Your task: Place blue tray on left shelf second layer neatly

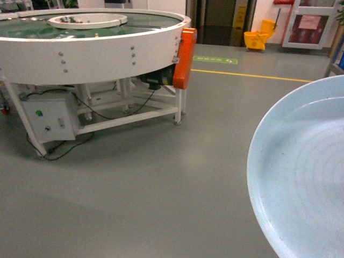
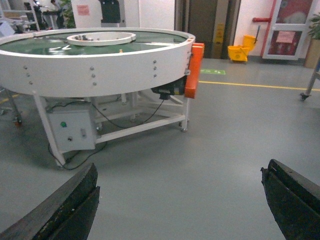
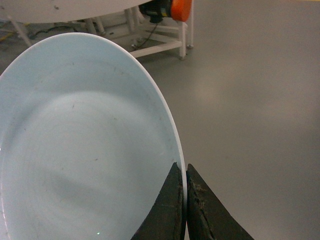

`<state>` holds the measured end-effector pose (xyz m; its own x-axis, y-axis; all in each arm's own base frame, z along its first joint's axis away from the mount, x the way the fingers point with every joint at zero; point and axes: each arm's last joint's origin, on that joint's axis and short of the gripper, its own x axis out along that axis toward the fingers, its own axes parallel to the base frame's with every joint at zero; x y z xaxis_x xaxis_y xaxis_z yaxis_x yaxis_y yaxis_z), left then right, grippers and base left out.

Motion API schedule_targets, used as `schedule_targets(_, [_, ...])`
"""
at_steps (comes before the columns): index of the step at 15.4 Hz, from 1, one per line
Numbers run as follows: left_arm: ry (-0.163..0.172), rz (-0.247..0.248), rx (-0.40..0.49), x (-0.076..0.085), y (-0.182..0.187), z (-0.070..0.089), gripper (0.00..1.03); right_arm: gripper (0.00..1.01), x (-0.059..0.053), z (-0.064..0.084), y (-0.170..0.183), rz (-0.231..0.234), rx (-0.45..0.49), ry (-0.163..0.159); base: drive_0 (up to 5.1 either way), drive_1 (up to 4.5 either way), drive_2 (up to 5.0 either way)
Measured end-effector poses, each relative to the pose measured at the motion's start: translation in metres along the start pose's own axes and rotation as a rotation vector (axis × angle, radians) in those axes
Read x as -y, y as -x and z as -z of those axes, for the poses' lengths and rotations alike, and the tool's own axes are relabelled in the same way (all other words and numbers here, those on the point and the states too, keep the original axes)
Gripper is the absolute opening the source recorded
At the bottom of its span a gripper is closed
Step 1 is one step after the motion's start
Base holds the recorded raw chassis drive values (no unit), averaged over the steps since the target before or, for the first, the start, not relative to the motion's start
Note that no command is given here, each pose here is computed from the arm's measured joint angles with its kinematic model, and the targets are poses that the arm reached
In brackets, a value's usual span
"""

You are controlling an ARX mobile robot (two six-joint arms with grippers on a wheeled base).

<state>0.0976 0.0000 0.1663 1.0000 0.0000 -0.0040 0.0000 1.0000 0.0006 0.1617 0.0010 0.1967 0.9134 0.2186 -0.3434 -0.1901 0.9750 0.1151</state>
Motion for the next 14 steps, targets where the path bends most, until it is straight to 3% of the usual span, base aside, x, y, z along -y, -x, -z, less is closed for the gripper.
schedule_targets(14, [0.000,-0.002,-0.003,0.0000,0.0000,0.0003,0.98,0.02,0.0000,-0.0004,0.0001,0.000,0.004,0.001,0.0,0.00,0.0])
